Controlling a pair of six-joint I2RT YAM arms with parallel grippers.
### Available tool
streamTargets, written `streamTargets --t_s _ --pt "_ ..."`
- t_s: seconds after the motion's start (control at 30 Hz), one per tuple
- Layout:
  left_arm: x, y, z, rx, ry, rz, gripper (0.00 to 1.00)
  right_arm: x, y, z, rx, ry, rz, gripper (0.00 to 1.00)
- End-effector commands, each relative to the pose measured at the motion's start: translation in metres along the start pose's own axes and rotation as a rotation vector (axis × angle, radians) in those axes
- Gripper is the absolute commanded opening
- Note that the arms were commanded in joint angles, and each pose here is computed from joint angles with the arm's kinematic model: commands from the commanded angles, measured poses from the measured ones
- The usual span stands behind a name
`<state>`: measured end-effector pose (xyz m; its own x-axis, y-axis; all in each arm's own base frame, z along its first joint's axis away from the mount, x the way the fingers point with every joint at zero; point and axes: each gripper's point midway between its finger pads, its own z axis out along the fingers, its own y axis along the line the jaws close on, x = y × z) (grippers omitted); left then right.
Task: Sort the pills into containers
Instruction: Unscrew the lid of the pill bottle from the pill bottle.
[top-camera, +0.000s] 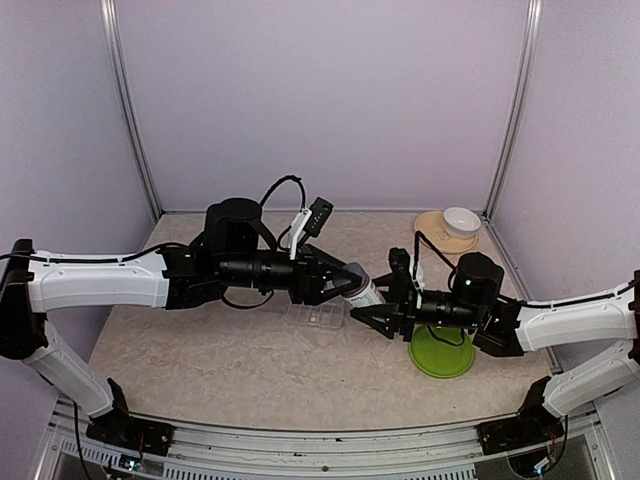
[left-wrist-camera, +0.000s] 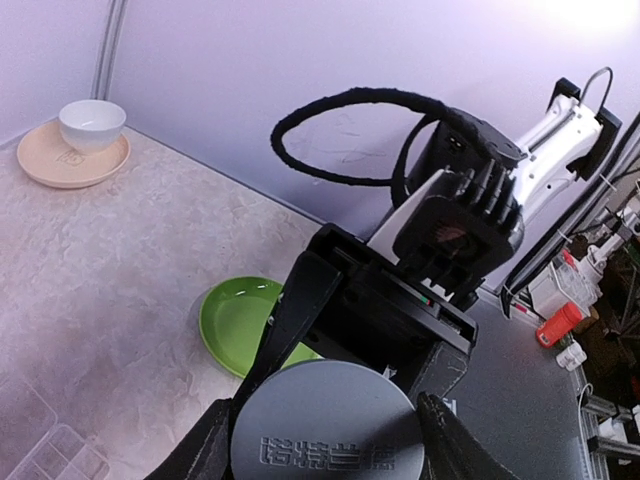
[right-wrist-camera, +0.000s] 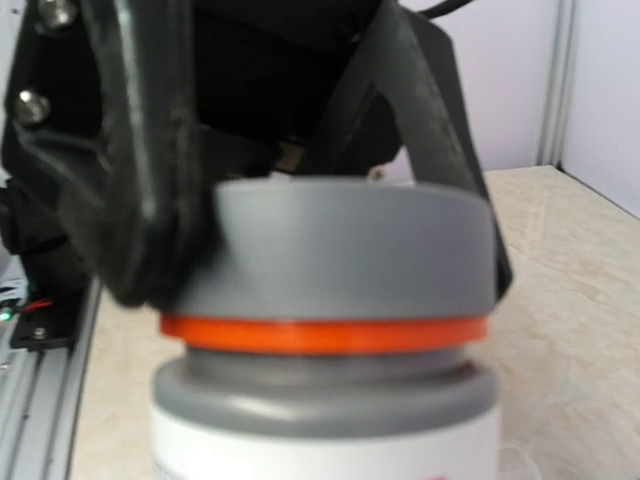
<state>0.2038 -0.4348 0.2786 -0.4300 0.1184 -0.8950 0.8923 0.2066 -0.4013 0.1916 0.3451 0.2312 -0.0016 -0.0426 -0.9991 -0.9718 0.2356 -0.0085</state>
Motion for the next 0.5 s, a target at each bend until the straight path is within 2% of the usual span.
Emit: streamTargets --t_s 0.0,0.2,0.47 --pt "-0.013 0.027 -0.007 -0.138 -0.035 -0.12 0.49 0.001 -0.02 -0.008 0.129 -0.016 -0.045 0.17" --pt "-0.012 0.041 -0.012 -0.218 -0.058 -0.211 0.49 0.009 -0.035 -0.014 0.225 -0.015 -0.059 0.17" --pt "-0.013 0.052 -0.018 -0.303 -0.078 -0.264 0.48 0.017 -0.042 -0.012 0.26 0.005 -0.074 0.17"
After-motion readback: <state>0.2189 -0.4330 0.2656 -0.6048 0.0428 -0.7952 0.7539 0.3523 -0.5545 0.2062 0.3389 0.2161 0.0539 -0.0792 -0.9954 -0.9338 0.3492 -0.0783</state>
